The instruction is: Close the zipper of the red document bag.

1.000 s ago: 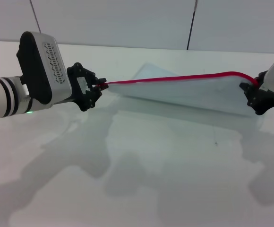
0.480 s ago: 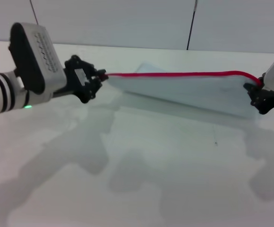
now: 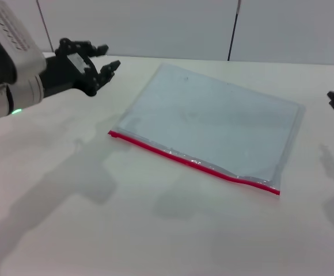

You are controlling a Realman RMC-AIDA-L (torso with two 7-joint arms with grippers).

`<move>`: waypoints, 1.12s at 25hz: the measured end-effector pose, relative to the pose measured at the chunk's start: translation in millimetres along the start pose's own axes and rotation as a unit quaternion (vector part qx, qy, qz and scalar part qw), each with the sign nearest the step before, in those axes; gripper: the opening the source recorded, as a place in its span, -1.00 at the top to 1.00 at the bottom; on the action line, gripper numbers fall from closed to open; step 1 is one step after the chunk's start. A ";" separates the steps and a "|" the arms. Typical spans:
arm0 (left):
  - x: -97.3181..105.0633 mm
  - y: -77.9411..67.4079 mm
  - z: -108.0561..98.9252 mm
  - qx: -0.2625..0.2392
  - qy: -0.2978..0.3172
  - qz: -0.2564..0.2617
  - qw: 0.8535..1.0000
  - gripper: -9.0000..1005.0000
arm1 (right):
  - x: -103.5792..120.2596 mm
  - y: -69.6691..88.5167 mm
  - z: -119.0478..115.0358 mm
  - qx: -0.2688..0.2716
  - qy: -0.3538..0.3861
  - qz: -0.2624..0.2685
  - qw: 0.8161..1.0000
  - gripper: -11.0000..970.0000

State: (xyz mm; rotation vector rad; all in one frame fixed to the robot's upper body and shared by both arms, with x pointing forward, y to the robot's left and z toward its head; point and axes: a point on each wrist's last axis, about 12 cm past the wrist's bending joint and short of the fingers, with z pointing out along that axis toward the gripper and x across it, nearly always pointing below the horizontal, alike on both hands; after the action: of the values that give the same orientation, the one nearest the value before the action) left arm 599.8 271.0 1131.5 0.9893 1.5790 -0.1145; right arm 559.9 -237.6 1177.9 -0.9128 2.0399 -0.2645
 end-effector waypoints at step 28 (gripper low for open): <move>20.1 -16.8 -26.1 -0.202 -0.193 -0.199 0.939 0.06 | 62.8 41.1 56.8 0.138 -0.266 0.317 0.900 0.00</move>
State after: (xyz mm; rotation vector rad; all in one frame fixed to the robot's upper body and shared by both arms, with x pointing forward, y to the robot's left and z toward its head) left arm 570.6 285.9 1114.5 0.2933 1.3420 -0.2375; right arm 561.0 -243.7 1084.0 -0.0870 1.6170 0.0569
